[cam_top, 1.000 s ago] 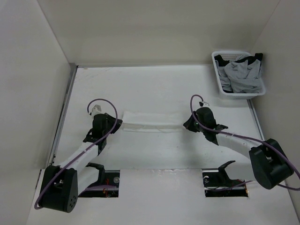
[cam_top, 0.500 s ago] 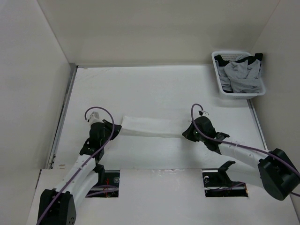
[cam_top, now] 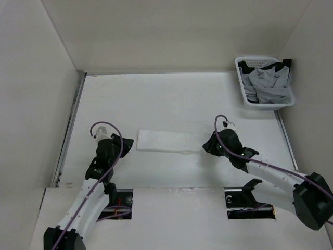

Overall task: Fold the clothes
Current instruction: Fold the tank top

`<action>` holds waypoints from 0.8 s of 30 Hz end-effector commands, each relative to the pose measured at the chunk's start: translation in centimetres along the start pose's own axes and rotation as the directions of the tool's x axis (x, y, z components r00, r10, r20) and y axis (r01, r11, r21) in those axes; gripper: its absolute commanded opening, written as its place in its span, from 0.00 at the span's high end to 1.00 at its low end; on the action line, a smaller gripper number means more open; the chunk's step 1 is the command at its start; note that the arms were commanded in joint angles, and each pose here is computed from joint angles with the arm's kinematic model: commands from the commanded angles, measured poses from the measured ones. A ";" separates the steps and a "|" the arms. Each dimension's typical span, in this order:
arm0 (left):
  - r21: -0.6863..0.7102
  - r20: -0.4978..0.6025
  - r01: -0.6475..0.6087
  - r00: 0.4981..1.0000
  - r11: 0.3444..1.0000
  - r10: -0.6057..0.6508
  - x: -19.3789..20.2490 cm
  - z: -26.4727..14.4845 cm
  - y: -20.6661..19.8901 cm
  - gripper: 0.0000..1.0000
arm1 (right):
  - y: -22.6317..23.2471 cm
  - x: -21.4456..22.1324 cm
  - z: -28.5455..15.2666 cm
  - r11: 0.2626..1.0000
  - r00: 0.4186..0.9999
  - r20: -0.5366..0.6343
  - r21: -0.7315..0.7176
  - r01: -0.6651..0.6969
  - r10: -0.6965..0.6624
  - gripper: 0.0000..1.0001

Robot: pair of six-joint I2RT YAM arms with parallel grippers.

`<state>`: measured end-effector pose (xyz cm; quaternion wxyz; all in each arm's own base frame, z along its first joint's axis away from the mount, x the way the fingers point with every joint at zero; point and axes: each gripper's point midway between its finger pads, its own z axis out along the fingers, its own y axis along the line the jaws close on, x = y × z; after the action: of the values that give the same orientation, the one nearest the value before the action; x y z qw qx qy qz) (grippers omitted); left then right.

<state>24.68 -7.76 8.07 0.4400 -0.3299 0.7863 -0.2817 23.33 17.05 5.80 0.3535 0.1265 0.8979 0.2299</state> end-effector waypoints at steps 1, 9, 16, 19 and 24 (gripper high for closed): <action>0.092 0.030 -0.020 0.999 0.996 0.018 -1.5 -0.1 -4.5 0.74 | 1.4 -3.6 0.7 0.999 0.995 0.098 -0.044 0.019 -0.015 0.60; 0.205 -0.059 -0.097 0.992 0.974 0.111 2.1 2.1 -10.3 0.74 | 1.9 -2.6 4.2 0.987 0.996 0.002 -0.132 -0.086 0.087 0.58; 0.229 -0.054 -0.109 0.991 0.967 0.124 2.0 2.2 -11.3 0.74 | 1.2 -1.7 5.8 0.971 0.980 -0.044 -0.130 -0.200 0.196 0.95; 0.234 -0.059 -0.112 0.990 0.966 0.129 2.2 2.2 -11.5 0.74 | 0.4 -2.9 4.8 0.969 0.974 0.014 -0.107 -0.221 0.224 1.00; 0.257 -0.094 -0.120 0.985 0.959 0.148 3.6 2.1 -12.2 0.74 | -2.7 -5.1 1.4 0.983 0.979 0.121 0.064 -0.171 0.163 1.00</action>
<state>27.40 -17.08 11.29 0.4258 -0.2180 0.8106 -0.3378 27.59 15.90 4.86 0.3448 0.2148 0.8714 0.2749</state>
